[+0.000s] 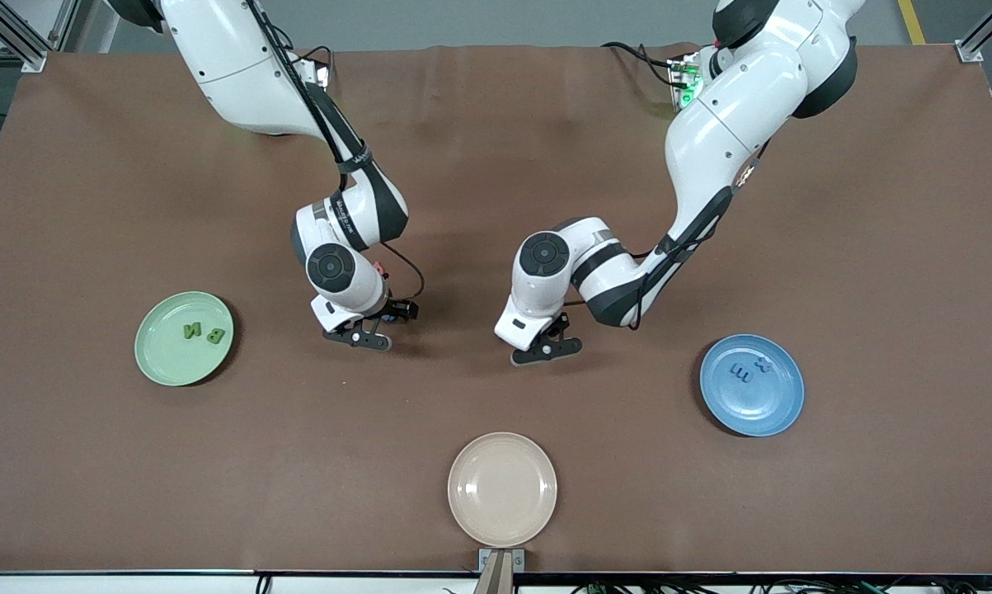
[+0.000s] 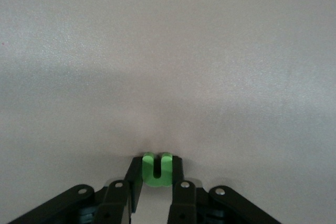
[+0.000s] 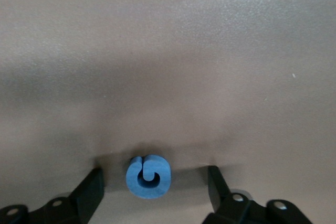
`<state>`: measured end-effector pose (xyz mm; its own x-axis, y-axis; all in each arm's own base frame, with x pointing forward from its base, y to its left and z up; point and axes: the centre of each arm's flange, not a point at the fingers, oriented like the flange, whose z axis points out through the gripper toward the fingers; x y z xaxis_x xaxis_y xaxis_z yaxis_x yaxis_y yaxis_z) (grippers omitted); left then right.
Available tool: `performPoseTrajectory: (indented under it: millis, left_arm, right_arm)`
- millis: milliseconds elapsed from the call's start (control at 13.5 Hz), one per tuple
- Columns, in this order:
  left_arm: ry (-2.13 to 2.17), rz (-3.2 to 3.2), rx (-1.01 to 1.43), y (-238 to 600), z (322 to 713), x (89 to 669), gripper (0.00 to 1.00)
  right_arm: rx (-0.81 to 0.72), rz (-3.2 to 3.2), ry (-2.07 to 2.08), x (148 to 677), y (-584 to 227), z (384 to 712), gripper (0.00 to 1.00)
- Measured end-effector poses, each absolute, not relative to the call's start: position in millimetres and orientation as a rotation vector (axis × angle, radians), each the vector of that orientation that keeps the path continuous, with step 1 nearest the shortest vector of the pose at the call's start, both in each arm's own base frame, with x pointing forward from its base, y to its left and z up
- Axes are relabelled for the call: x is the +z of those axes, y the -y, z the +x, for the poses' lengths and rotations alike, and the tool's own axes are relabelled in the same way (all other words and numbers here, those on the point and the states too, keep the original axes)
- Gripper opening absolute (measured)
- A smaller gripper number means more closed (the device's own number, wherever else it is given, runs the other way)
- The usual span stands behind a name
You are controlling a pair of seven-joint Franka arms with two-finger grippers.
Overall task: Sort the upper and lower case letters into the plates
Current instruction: 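Grasp the green u with the left gripper while the right gripper grasps the G, then drop the u on the blue plate while the right gripper drops the G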
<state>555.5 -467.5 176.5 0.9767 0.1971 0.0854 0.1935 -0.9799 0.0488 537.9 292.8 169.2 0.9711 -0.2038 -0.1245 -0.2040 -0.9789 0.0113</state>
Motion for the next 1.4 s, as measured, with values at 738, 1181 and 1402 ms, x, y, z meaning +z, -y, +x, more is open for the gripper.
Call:
performPoseTrajectory:
  millis: [738,1181,1402]
  left_arm:
    - [-0.616,3.1,0.308,314,661,257,0.27]
    - [-0.533,3.252,0.185,178,680,251,0.27]
    - [-0.603,3.269,0.107,137,676,232,0.27]
  right_arm:
    - [0.19,-3.11,-0.338,178,-292,538,0.34]
    - [0.248,-3.148,-0.238,250,-223,572,0.34]
    - [0.244,-3.189,-0.114,285,-125,593,0.34]
